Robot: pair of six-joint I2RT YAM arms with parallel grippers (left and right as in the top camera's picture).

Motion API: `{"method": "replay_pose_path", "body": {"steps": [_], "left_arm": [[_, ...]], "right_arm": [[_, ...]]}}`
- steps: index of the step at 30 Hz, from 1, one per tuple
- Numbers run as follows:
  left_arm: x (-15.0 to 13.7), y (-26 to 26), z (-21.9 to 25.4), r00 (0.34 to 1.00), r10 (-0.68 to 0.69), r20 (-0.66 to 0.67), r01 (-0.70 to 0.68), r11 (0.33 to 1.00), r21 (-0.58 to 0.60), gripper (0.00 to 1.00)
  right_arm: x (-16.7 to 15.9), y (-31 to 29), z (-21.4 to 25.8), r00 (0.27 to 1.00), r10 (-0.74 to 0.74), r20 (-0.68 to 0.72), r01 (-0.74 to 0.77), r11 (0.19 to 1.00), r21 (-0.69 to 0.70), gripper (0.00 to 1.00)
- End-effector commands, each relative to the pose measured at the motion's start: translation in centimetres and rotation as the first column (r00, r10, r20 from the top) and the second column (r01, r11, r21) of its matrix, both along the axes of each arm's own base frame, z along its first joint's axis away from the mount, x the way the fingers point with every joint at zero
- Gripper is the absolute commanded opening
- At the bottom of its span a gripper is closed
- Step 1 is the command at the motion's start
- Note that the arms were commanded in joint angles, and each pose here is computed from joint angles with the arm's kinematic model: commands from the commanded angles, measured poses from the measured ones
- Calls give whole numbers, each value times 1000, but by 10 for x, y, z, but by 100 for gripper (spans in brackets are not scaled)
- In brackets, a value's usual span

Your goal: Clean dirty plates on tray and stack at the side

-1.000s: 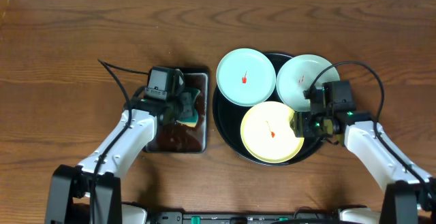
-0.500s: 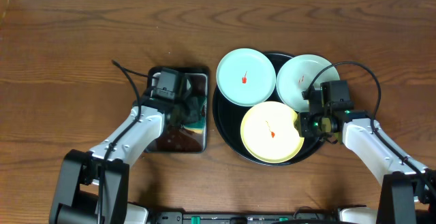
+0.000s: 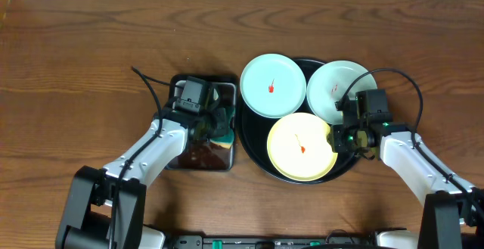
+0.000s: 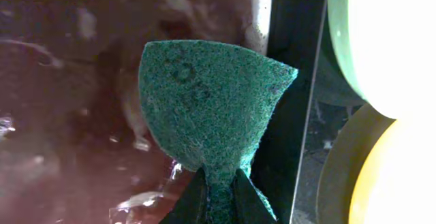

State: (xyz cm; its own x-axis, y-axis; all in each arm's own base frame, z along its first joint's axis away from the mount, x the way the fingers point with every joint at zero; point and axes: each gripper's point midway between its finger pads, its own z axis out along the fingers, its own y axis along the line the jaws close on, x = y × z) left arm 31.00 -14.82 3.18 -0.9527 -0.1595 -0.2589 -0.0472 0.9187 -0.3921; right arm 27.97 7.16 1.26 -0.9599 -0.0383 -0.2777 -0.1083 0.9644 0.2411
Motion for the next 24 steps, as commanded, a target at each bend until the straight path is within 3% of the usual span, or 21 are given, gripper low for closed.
{"method": "replay_pose_path", "body": {"steps": [1,5,11,16,24], "left_arm": [[1,-2,-1,1000,7,-5,-7,1000,-15,8],[8,9,3,999,42,25,-42,999,20,7],[27,32,29,985,147,92,-145,989,-25,7],[41,30,57,981,76,177,-42,982,-185,7],[46,58,72,978,131,162,-68,936,-346,7]], "right_arm": [[5,0,1,1000,-6,3,6,1000,9,29],[5,0,1,1000,-6,3,5,1000,10,31],[5,1,2,1000,-5,3,5,1000,12,31],[5,1,2,1000,-5,3,5,1000,12,31],[5,3,2,1000,0,2,0,1000,26,31]]}}
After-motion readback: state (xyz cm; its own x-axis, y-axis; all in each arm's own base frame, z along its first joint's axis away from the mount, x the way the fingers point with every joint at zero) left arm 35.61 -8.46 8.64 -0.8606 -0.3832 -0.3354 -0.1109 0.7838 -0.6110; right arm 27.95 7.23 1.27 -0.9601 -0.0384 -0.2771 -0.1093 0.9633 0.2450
